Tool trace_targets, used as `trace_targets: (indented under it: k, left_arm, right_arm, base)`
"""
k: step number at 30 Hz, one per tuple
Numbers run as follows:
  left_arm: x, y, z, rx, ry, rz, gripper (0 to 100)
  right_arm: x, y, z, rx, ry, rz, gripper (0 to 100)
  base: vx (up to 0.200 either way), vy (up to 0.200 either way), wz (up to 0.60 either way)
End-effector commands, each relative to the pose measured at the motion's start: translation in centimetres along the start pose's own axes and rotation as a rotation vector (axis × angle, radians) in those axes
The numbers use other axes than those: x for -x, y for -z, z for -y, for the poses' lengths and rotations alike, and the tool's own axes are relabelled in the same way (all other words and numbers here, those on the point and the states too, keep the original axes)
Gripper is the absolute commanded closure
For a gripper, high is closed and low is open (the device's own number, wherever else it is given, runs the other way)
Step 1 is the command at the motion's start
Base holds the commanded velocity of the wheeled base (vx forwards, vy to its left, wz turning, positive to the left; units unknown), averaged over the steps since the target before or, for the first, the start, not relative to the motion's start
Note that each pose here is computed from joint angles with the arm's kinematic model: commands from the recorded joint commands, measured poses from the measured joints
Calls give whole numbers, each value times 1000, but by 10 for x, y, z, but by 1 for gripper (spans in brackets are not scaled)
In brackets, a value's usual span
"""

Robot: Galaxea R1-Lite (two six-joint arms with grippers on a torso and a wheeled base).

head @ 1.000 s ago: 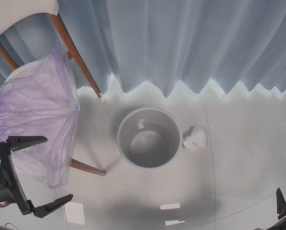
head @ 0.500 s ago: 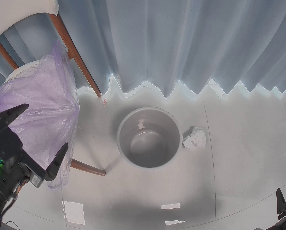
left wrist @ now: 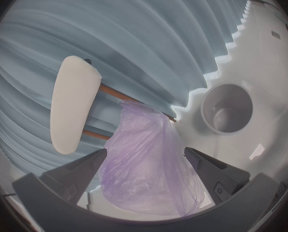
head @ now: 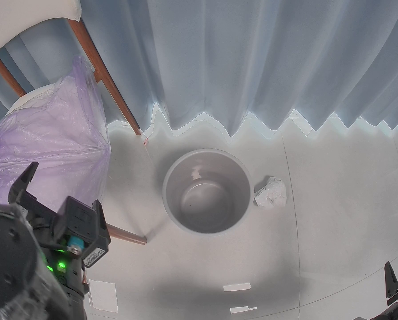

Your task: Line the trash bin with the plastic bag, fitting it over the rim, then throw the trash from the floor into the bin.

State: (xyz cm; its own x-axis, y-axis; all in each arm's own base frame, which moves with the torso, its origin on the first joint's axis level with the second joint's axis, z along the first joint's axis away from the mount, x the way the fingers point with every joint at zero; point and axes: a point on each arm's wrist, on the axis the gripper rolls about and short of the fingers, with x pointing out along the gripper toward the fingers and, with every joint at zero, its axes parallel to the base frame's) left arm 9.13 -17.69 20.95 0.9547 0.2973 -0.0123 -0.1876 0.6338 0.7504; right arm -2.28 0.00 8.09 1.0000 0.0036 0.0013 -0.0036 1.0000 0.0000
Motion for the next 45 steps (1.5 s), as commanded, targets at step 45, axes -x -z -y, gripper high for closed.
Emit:
trace_targets:
  k: [45]
  left_arm:
    - [-91,-5,73,-51,-92,-159,0]
  right_arm:
    - [0,5,0,0,-1,0,0]
  base:
    - [0,0,0]
